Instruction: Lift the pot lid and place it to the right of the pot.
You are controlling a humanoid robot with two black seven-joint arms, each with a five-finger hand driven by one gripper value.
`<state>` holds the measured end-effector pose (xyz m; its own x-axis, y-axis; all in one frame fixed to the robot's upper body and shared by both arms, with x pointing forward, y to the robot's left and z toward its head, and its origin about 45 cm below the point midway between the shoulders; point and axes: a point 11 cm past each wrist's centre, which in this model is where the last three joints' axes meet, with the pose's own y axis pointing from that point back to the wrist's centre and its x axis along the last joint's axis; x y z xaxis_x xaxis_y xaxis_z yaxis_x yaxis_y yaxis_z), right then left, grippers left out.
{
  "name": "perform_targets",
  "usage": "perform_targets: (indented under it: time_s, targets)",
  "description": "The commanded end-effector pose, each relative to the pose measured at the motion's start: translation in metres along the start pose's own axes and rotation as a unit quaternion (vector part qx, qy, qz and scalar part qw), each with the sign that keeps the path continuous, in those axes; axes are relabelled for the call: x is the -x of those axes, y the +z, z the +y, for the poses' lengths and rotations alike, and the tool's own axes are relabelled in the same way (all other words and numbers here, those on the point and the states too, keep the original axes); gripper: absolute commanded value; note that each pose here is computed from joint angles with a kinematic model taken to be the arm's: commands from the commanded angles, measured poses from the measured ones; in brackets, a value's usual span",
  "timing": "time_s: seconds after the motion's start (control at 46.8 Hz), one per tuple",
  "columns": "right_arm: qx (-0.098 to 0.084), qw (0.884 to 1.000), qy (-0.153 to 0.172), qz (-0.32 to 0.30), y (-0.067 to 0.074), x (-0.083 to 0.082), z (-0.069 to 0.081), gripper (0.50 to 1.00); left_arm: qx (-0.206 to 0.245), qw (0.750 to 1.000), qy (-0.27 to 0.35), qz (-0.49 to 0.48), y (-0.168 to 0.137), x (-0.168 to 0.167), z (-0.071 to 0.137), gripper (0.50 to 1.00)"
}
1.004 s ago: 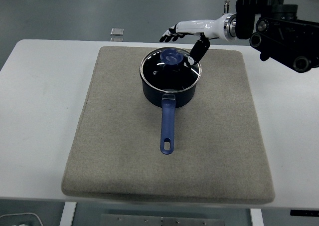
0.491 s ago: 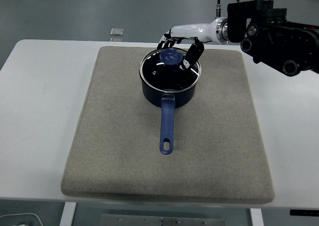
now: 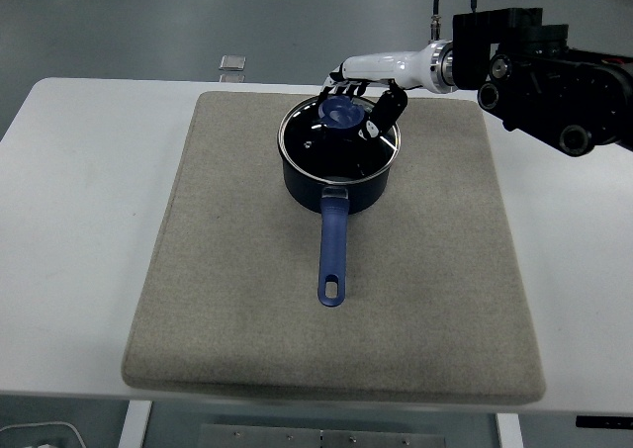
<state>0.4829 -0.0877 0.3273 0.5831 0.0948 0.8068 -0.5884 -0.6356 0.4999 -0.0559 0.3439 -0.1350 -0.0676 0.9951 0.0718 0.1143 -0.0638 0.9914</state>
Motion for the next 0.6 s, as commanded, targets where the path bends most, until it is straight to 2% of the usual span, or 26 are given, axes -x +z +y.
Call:
perform_targets:
  time_s: [0.0,0.171,0.256,0.47,0.577]
  targets:
    - [-0.001,1.0,0.001,-0.001,-0.0006,-0.0009,0.0002,0.742,0.0,1.0,0.0,0.0,0.0,0.0,0.0,1.0]
    - [-0.001,1.0,0.0,-0.001,-0.0013,-0.0005,-0.0003,0.723,0.0,1.0,0.0,0.0,0.0,0.0,0.0,1.0]
    - [-0.002,1.0,0.0,0.001,-0.0021,-0.0017,0.0001,0.691,0.0,1.0,0.0,0.0,0.0,0.0,0.0,1.0]
    - [-0.004,1.0,-0.001,0.001,-0.0043,-0.0024,-0.0004,0.646,0.0,1.0,0.0,0.0,0.0,0.0,0.0,1.0]
    - [-0.004,1.0,-0.002,0.003,-0.0055,-0.0034,-0.0004,0.603,0.0,1.0,0.0,0.0,0.0,0.0,0.0,1.0]
